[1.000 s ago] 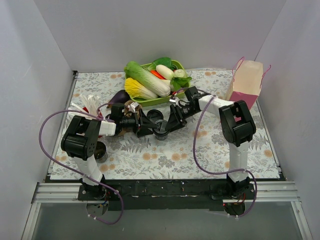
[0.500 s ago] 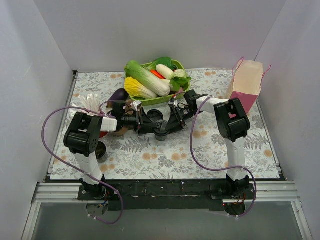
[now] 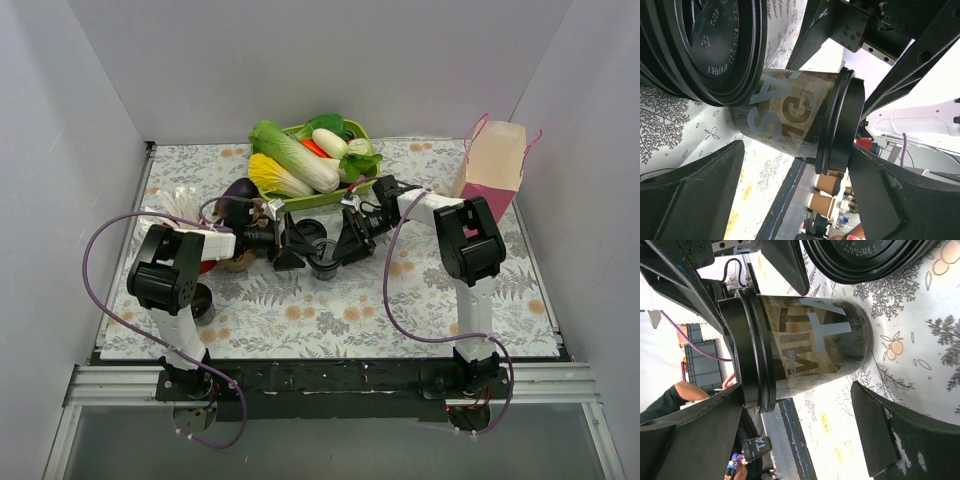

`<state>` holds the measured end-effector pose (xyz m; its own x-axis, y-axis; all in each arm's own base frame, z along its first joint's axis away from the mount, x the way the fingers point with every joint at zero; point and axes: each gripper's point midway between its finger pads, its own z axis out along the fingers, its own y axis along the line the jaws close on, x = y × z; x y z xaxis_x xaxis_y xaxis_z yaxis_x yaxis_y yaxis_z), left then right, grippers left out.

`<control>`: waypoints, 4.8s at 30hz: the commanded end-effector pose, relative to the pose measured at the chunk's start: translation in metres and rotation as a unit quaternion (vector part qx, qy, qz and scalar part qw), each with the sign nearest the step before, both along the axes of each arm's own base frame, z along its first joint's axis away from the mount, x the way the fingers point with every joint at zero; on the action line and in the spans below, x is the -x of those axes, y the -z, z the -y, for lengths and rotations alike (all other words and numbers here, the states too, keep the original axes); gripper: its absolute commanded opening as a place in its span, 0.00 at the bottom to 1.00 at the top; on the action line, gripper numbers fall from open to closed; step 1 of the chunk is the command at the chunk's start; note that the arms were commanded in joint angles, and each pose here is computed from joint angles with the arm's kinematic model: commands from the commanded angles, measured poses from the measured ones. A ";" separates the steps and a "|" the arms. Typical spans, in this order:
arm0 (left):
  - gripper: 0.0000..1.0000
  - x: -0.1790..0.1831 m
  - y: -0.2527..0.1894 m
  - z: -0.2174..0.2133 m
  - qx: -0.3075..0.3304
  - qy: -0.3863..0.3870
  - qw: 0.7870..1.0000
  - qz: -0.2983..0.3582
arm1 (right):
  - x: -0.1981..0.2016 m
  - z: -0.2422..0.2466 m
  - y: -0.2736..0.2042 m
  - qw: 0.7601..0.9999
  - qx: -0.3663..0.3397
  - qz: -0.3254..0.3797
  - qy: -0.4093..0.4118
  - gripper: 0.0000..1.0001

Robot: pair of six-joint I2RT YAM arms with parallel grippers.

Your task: Pack the takeout coffee

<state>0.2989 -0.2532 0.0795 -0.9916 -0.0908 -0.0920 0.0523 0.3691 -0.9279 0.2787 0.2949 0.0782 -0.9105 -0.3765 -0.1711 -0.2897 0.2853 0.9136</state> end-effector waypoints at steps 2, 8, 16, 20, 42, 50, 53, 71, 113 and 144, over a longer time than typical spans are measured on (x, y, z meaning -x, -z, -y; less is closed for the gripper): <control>0.82 -0.015 -0.029 0.001 0.003 -0.011 0.998 0.057 | -0.025 0.006 -0.012 0.997 -0.005 0.080 0.015 0.95; 0.83 -0.015 -0.072 0.010 0.072 0.025 0.994 0.082 | -0.021 0.011 -0.028 0.995 -0.010 0.095 0.017 0.97; 0.84 -0.009 -0.085 0.010 0.079 0.035 0.992 0.089 | -0.024 0.030 -0.046 0.989 0.010 0.144 0.029 0.98; 0.83 -0.002 -0.085 0.005 0.048 0.047 0.992 0.105 | -0.023 0.042 -0.073 0.971 0.027 0.235 0.011 0.98; 0.83 -0.051 -0.319 -0.041 -0.037 -0.076 0.891 0.446 | 0.090 -0.041 -0.058 0.564 0.042 0.661 -0.493 0.01; 0.89 -0.009 -0.342 -0.063 -0.044 -0.096 0.876 0.471 | 0.078 -0.058 0.006 0.501 0.117 0.638 -0.573 0.01; 0.91 -0.002 -0.342 -0.067 -0.058 -0.093 0.866 0.488 | 0.062 -0.052 0.021 0.475 0.158 0.643 -0.580 0.01; 0.92 -0.006 -0.313 -0.077 -0.068 -0.102 0.885 0.450 | -0.018 -0.025 0.050 0.493 0.261 0.639 -0.530 0.01; 0.74 -0.071 -0.103 -0.151 -0.426 0.152 0.846 0.282 | -0.019 0.056 -0.195 0.850 0.088 0.509 0.103 0.69; 0.51 -0.087 -0.015 -0.159 -0.456 0.189 0.843 0.213 | -0.040 0.072 -0.175 0.865 0.099 0.474 0.133 0.67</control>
<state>0.3828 -0.0975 0.0925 -0.8040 0.5154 -0.2966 0.5752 0.8007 -0.1676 0.3117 0.2187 0.2382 -0.4943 -0.3131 -0.8109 -0.7674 0.5955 0.2378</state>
